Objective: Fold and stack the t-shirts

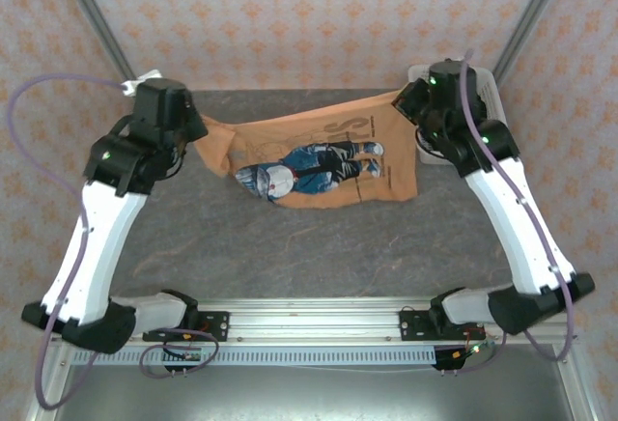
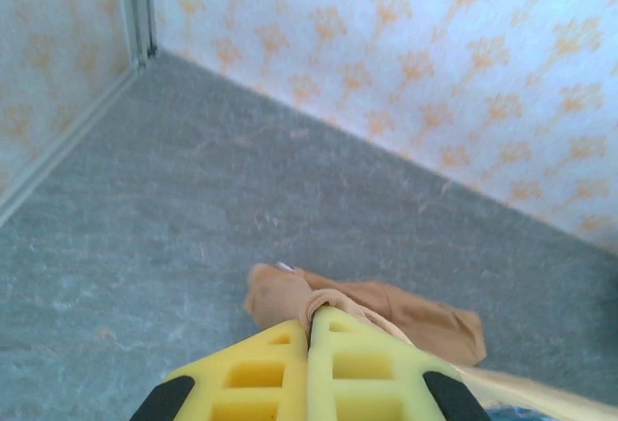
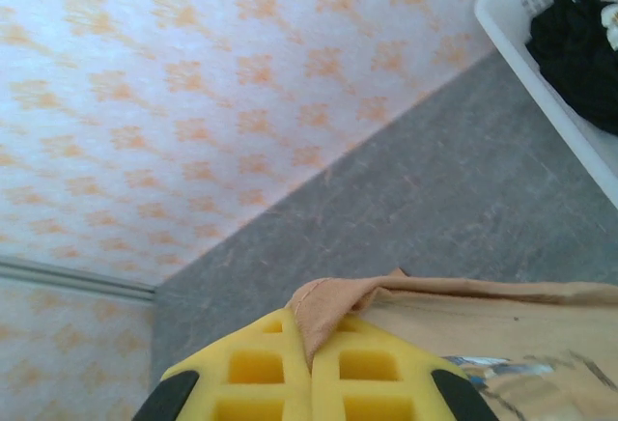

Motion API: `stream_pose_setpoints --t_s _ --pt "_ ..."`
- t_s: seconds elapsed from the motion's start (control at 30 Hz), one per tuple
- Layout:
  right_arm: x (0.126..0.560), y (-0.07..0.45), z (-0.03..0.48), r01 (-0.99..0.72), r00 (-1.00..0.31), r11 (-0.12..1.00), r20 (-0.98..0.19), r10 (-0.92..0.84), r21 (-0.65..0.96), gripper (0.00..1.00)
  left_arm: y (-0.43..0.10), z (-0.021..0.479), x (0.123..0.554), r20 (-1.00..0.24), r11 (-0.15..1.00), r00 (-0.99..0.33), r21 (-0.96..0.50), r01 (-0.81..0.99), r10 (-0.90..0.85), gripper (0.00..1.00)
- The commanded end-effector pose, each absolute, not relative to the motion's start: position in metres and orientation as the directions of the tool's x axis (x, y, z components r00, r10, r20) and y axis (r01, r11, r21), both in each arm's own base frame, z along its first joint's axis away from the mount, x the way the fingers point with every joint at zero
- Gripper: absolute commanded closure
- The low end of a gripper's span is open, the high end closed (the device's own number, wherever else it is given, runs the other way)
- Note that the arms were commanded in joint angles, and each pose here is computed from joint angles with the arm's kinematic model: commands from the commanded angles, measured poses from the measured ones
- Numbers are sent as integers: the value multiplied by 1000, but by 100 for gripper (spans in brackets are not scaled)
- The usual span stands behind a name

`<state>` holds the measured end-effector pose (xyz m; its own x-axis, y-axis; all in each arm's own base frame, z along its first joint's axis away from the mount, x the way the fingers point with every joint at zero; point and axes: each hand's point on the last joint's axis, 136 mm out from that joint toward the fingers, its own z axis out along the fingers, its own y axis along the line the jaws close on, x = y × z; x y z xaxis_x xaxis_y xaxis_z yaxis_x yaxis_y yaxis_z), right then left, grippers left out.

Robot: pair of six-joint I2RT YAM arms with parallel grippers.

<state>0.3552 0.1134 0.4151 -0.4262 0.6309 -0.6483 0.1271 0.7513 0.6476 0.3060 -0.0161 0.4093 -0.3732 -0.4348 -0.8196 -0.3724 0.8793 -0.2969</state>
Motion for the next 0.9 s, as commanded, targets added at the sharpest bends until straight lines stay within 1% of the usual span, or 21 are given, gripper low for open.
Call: stream_pose_setpoints --t_s 0.0,0.1,0.17,0.23,0.33,0.43,0.6,0.67,0.73,0.8,0.87 --pt "313 104 479 -68 -314 737 -716 623 672 100 10 459 270 -891 872 -185 -331 -361 -415 100" --pt "293 105 502 -146 -298 713 -718 629 685 100 13 493 254 -902 874 -82 -384 -298 -424 100" --pt "292 108 510 -165 -305 699 -710 635 696 100 11 506 257 -903 876 -65 -393 -278 -426 100" --pt "303 114 513 -165 -318 686 -696 643 709 100 7 508 271 -904 879 -84 -380 -289 -419 100" --pt "345 130 508 -156 -354 649 -655 667 745 100 4 504 307 -904 874 -130 -343 -345 -406 100" --pt "398 142 502 -150 -367 602 -609 703 784 100 7 497 356 -890 864 -180 -330 -379 -419 100" --pt "483 154 501 -162 -372 579 -593 714 799 100 29 499 427 -884 852 -174 -340 -399 -434 100" --pt "509 156 503 -171 -373 567 -585 720 806 100 35 506 446 -879 848 -150 -372 -376 -452 100" --pt "526 153 517 -190 -346 560 -589 730 806 100 39 523 457 -880 850 -104 -408 -333 -464 100" --pt "534 148 540 -236 -298 548 -596 745 803 100 42 551 457 -887 857 -25 -437 -274 -460 100" --pt "534 138 564 -281 -242 523 -587 773 805 100 42 584 447 -892 867 65 -451 -210 -448 100"
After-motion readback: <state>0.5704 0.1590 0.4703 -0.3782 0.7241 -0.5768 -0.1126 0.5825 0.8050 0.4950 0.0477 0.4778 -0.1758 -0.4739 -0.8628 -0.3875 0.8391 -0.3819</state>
